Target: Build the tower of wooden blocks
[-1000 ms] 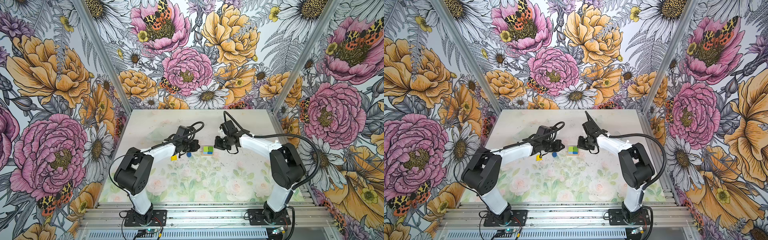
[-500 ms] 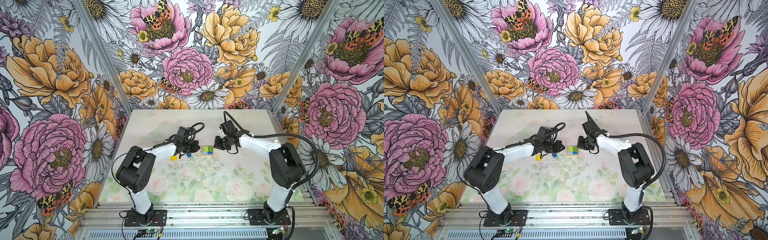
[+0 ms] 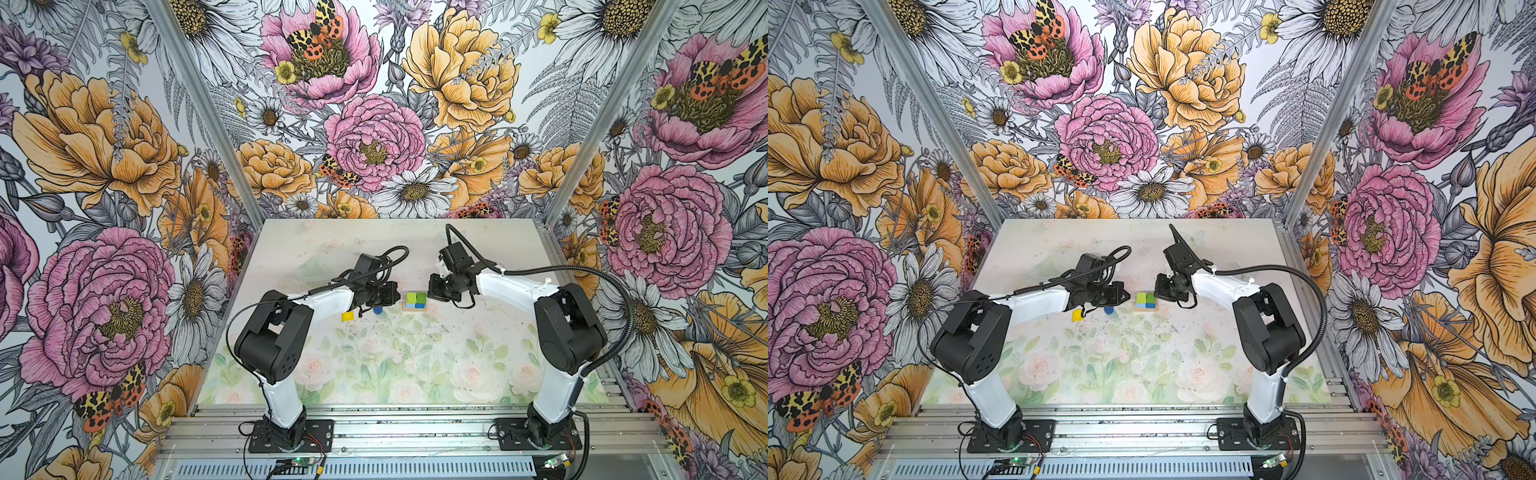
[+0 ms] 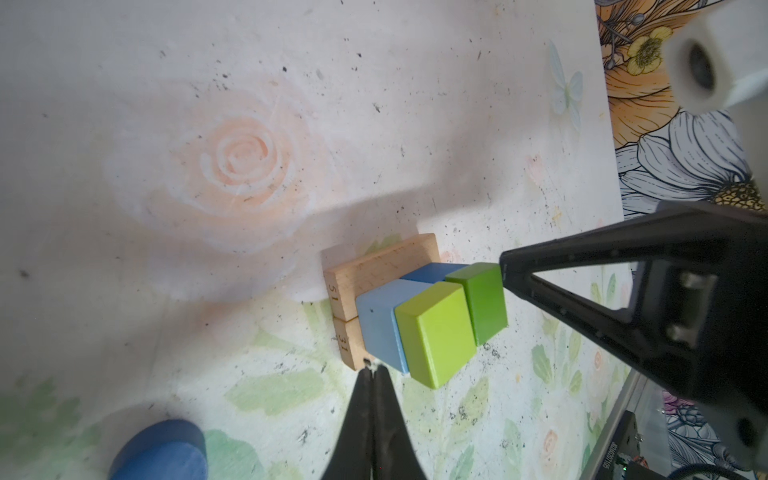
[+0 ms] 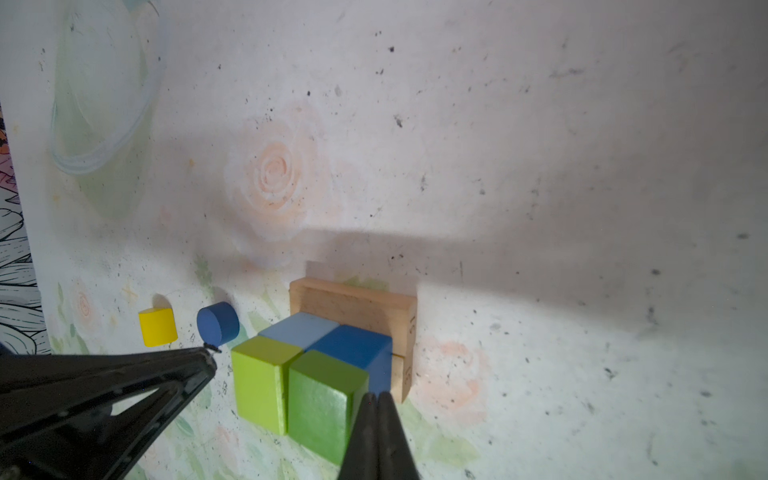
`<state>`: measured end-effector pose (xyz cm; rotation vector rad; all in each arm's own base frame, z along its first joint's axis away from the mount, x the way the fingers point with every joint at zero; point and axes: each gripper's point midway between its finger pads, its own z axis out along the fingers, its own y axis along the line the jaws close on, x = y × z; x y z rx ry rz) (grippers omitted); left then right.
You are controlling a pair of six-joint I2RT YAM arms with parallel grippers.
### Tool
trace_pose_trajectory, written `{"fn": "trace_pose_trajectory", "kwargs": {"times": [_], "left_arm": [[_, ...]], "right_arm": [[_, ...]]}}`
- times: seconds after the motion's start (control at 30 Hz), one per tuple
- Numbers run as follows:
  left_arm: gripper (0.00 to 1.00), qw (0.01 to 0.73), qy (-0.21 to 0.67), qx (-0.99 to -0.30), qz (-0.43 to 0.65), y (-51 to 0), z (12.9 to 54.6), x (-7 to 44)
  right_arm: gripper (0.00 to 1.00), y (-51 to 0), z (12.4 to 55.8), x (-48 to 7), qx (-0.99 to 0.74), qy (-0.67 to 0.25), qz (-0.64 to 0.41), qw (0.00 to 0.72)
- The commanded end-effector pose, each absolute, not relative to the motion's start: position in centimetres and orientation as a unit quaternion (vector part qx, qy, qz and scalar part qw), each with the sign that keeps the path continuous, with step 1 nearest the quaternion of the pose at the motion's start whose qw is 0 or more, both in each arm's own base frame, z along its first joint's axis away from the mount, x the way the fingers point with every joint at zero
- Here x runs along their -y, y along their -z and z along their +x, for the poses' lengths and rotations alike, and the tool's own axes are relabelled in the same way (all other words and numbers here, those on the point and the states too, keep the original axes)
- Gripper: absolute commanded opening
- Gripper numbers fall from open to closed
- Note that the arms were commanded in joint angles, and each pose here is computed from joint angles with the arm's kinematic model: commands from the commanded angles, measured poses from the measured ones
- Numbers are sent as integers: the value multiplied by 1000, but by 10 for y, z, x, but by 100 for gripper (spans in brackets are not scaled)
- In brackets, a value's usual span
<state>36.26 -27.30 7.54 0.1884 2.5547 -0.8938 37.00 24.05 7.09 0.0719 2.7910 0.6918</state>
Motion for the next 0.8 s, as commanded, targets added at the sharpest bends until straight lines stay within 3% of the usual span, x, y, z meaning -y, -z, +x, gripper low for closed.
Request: {"fn": "trace_pose_trajectory", "kwargs": {"times": [0.0, 0.77], "left_arm": [[0, 222, 344, -909, 76, -87, 369, 286], [0, 220, 355, -905, 82, -89, 371, 293]], "right_arm": [[0, -70, 376, -247, -960, -240, 23, 139], [0, -74, 380, -251, -959, -243, 20, 145]]}}
